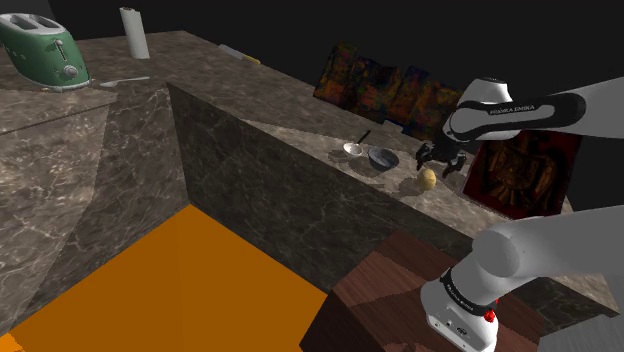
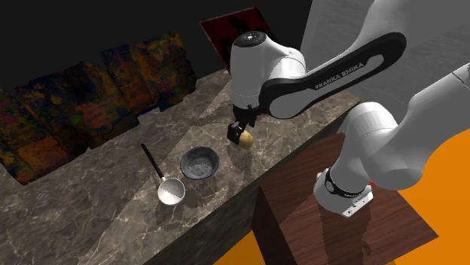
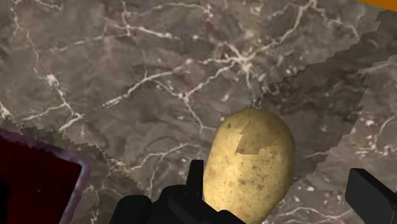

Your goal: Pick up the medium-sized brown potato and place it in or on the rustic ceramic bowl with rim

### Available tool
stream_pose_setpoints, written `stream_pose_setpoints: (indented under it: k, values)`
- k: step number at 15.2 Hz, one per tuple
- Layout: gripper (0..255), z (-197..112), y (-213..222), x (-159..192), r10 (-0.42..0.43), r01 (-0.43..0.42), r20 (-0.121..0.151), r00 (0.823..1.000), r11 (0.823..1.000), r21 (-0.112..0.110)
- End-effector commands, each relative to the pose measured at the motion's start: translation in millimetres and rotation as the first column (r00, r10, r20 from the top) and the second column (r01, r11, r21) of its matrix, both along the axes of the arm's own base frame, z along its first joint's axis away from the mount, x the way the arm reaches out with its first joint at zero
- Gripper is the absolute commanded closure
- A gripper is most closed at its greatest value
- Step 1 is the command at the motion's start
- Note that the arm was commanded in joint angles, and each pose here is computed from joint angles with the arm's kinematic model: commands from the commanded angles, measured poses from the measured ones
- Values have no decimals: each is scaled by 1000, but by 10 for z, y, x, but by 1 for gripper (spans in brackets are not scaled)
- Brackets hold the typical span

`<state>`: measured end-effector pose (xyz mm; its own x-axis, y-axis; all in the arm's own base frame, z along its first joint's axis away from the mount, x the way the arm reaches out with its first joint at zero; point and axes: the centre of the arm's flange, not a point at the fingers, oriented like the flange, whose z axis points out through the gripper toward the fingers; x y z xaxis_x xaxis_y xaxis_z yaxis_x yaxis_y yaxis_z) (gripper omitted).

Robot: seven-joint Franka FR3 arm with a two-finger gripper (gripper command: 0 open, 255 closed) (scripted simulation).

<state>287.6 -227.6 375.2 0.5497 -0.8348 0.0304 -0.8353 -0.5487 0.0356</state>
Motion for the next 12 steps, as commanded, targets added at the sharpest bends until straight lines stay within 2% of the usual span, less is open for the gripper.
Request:
stream_pose_setpoints:
  k: [1,8,12]
  values:
    - [0,-100,-88,-48,-45,45,7,999,999,0]
    - [0,-500,-105,-51,-45,45,7,999,999,0]
    - [0,-500,-105,-51,-45,45,7,999,999,0]
